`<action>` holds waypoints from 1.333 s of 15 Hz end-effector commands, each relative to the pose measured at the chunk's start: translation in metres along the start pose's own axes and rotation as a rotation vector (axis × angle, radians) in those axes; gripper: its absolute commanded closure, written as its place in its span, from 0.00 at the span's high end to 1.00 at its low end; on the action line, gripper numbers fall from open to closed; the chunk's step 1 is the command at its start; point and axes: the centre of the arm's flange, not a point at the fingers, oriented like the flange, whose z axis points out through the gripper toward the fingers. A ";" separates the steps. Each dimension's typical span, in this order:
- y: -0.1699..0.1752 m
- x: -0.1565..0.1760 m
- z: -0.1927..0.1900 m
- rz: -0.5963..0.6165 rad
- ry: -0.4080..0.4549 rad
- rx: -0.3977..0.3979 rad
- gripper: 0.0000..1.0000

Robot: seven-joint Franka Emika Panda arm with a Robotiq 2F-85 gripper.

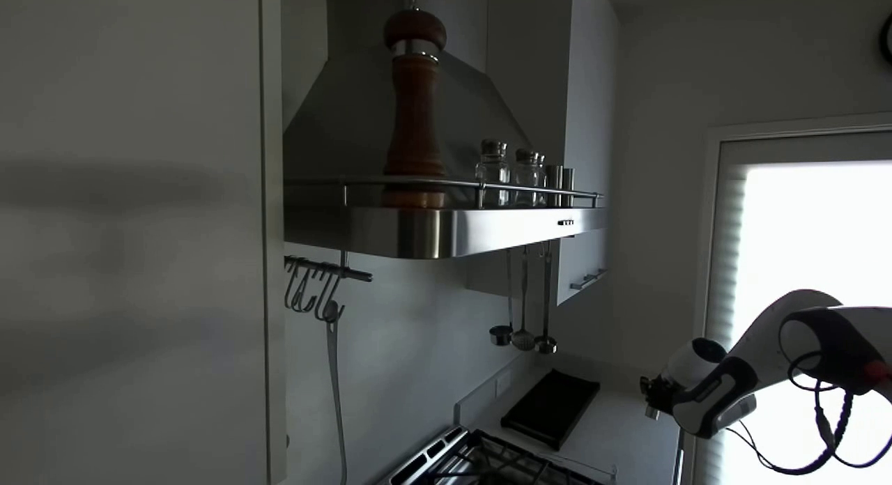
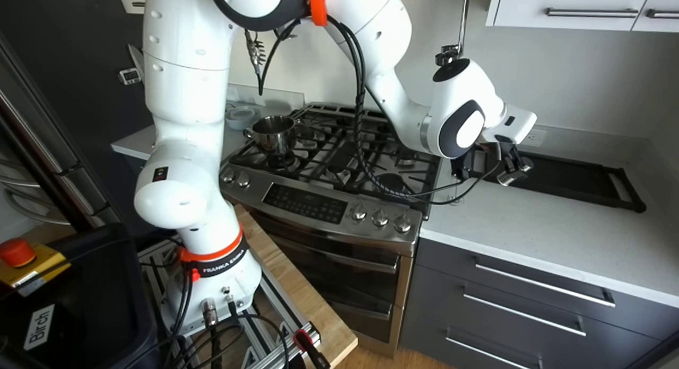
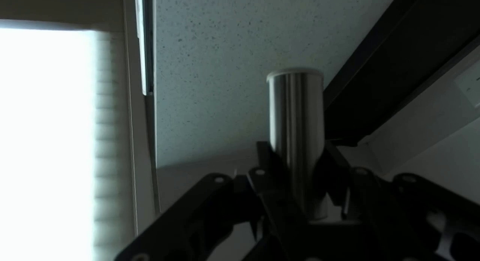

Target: Remove one silver container from the rack above the stove and put it on the right side of the counter

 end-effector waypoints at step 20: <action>-0.039 -0.050 0.141 0.108 0.043 -0.134 0.11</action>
